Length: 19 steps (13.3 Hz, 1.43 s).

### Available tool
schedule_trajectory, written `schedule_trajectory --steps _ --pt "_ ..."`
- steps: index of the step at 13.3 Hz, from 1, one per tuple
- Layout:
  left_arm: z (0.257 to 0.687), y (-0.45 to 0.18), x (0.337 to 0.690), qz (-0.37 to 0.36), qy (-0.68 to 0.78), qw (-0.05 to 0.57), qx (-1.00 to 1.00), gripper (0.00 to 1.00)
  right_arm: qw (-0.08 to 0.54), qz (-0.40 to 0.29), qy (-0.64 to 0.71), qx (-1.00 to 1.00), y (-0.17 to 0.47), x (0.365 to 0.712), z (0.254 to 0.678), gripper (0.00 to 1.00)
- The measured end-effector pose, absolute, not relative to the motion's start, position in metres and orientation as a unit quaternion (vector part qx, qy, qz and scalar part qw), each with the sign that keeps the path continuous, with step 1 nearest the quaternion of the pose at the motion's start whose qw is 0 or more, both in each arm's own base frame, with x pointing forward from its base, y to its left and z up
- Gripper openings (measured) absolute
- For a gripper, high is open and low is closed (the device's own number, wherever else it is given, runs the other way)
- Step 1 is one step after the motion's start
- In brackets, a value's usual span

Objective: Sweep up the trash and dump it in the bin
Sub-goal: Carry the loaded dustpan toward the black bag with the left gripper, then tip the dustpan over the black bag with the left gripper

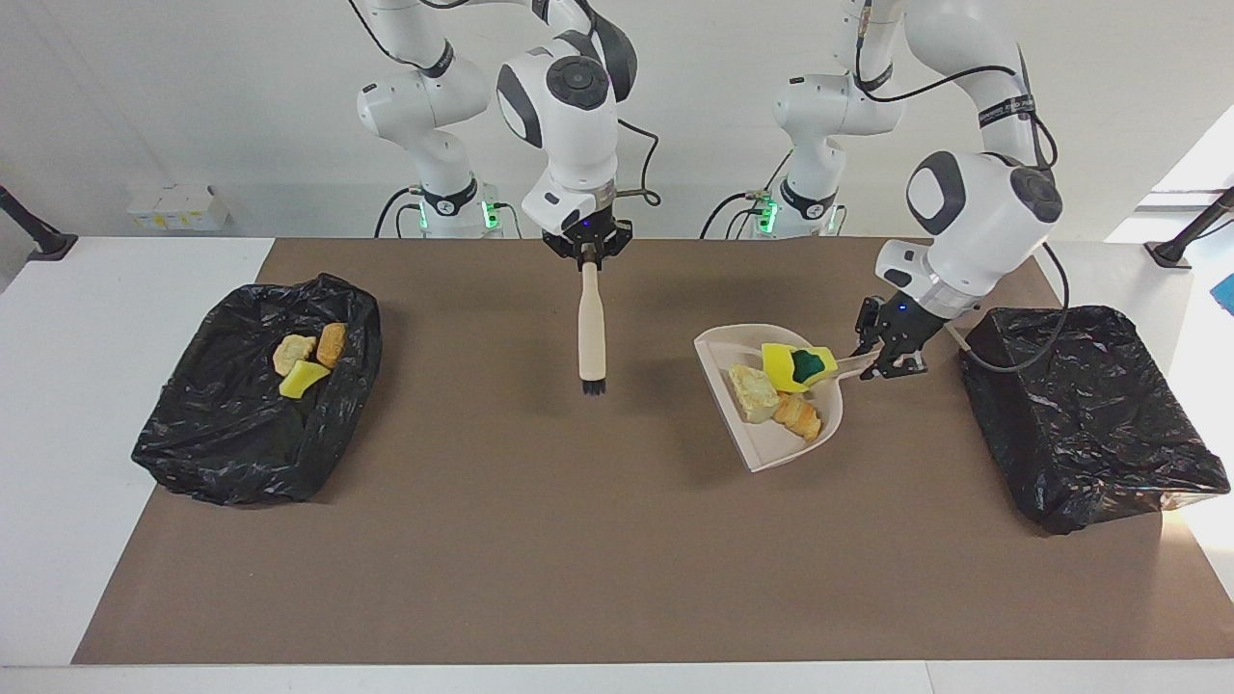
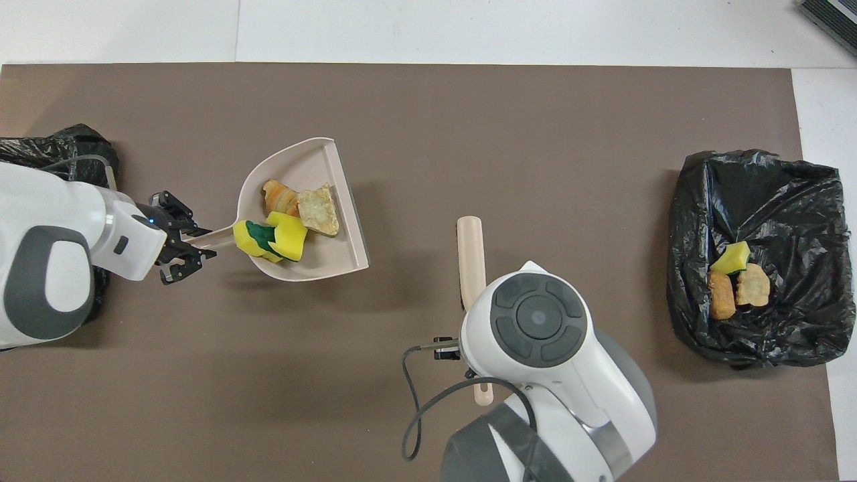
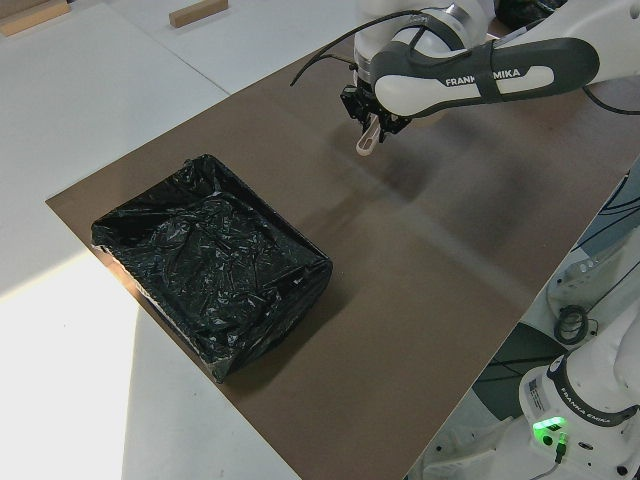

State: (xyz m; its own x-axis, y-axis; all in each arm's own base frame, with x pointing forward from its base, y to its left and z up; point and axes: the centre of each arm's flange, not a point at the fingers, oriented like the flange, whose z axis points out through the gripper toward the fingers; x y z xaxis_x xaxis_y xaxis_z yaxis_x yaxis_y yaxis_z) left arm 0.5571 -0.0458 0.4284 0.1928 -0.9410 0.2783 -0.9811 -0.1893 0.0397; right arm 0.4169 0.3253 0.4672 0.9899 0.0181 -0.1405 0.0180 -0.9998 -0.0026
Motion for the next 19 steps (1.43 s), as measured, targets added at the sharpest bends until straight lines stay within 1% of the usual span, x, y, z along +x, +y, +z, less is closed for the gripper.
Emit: schedule_trajectory --steps 2,4,6,8,10,13,15,17,19 --pt "0.448 -0.022 0.561 0.101 -0.630 0.114 0.761 0.32 -0.007 0.070 -0.009 -0.998 0.350 0.382 0.468 0.27" --pt "0.476 -0.007 0.566 0.102 -0.632 0.118 0.759 0.32 -0.016 0.067 -0.010 -0.998 0.383 0.335 0.463 0.27" --pt "0.502 0.023 0.570 0.100 -0.633 0.105 0.761 0.32 -0.014 0.062 -0.010 -0.998 0.407 0.302 0.455 0.27" --pt "0.520 0.066 0.570 0.089 -0.644 0.083 0.755 0.32 0.008 0.065 -0.008 -0.998 0.419 0.292 0.450 0.27" --pt "0.529 0.112 0.569 0.065 -0.661 0.056 0.746 0.32 0.016 0.064 0.003 -0.998 0.431 0.283 0.440 0.27" --pt "0.532 0.182 0.563 0.030 -0.687 0.018 0.726 0.32 0.010 0.069 0.010 -0.998 0.457 0.257 0.413 0.27" --pt "0.531 0.238 0.547 0.026 -0.694 0.009 0.719 0.32 0.014 0.067 0.009 -0.998 0.473 0.240 0.391 0.27" --pt "0.530 0.290 0.538 0.028 -0.706 -0.002 0.708 0.32 0.007 0.070 0.001 -0.998 0.478 0.224 0.367 0.27" --pt "0.528 0.323 0.546 0.015 -0.721 -0.019 0.693 0.32 0.002 0.072 0.001 -0.997 0.474 0.220 0.357 0.27"
